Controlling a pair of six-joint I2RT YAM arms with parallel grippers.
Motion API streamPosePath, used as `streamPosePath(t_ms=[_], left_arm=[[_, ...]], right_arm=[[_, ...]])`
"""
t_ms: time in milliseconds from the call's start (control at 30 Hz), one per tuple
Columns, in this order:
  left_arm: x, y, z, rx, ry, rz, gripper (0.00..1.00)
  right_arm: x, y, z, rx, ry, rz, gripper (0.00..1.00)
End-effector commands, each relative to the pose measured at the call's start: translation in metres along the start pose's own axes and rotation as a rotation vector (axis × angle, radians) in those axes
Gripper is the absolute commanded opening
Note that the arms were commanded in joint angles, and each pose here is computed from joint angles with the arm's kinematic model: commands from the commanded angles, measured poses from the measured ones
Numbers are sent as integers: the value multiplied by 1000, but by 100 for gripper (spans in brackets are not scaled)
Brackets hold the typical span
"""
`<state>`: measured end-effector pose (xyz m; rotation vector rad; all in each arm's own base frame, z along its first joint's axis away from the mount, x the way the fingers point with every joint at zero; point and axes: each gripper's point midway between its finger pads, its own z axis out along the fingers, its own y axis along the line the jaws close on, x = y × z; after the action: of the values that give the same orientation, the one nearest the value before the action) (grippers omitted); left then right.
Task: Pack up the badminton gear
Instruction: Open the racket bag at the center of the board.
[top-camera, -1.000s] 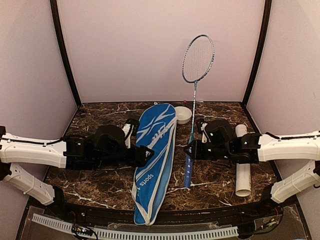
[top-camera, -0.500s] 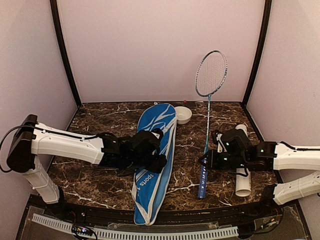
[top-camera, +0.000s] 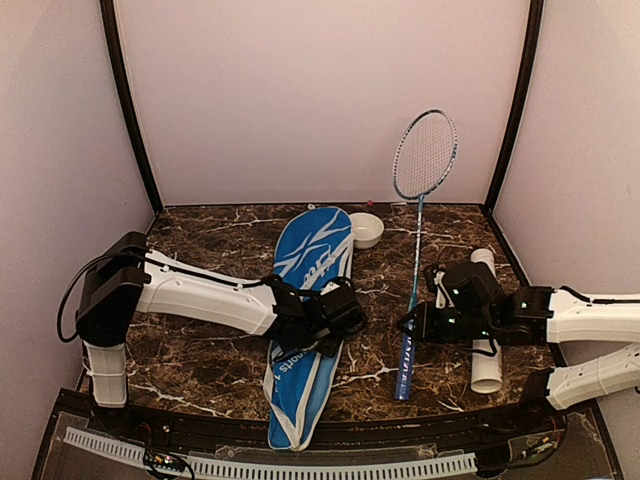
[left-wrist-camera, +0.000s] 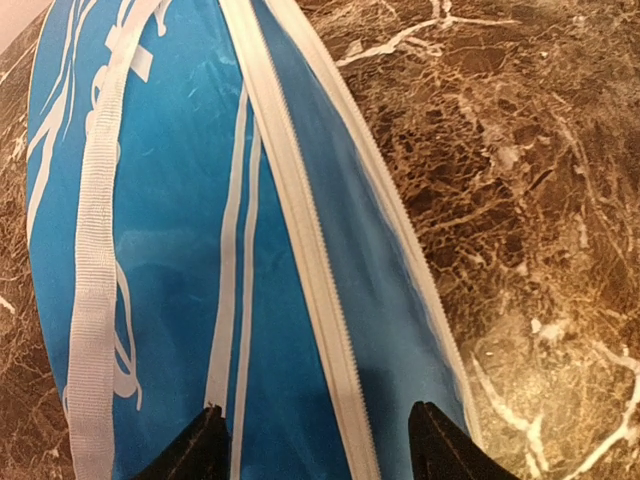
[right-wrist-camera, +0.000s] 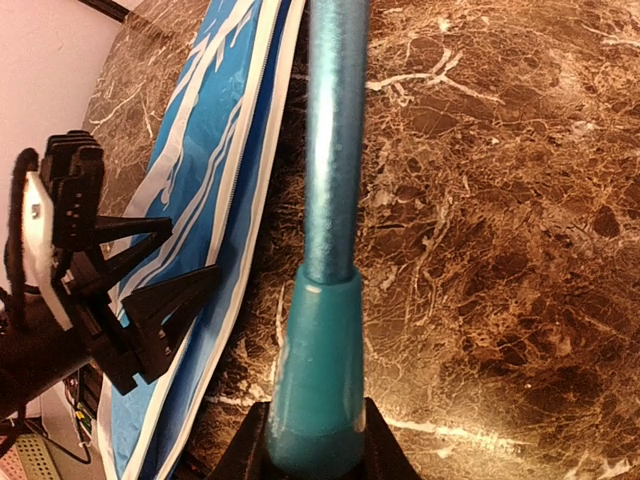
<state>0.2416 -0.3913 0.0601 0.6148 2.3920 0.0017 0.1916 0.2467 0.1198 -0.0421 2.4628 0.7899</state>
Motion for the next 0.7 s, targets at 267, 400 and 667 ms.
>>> streamPosePath(t_ms=[267,400,667], left_arm=[[8,11,26,-125,51,59,65],[10,20,27,-160,61,59,42],[6,30,23,-163,70,0,7]], right_arm=[[-17,13,-6,-72,-81,24,0],[-17,13,-6,-71,-80,27,0],[-14,13,-7,-77,-65,26,0]])
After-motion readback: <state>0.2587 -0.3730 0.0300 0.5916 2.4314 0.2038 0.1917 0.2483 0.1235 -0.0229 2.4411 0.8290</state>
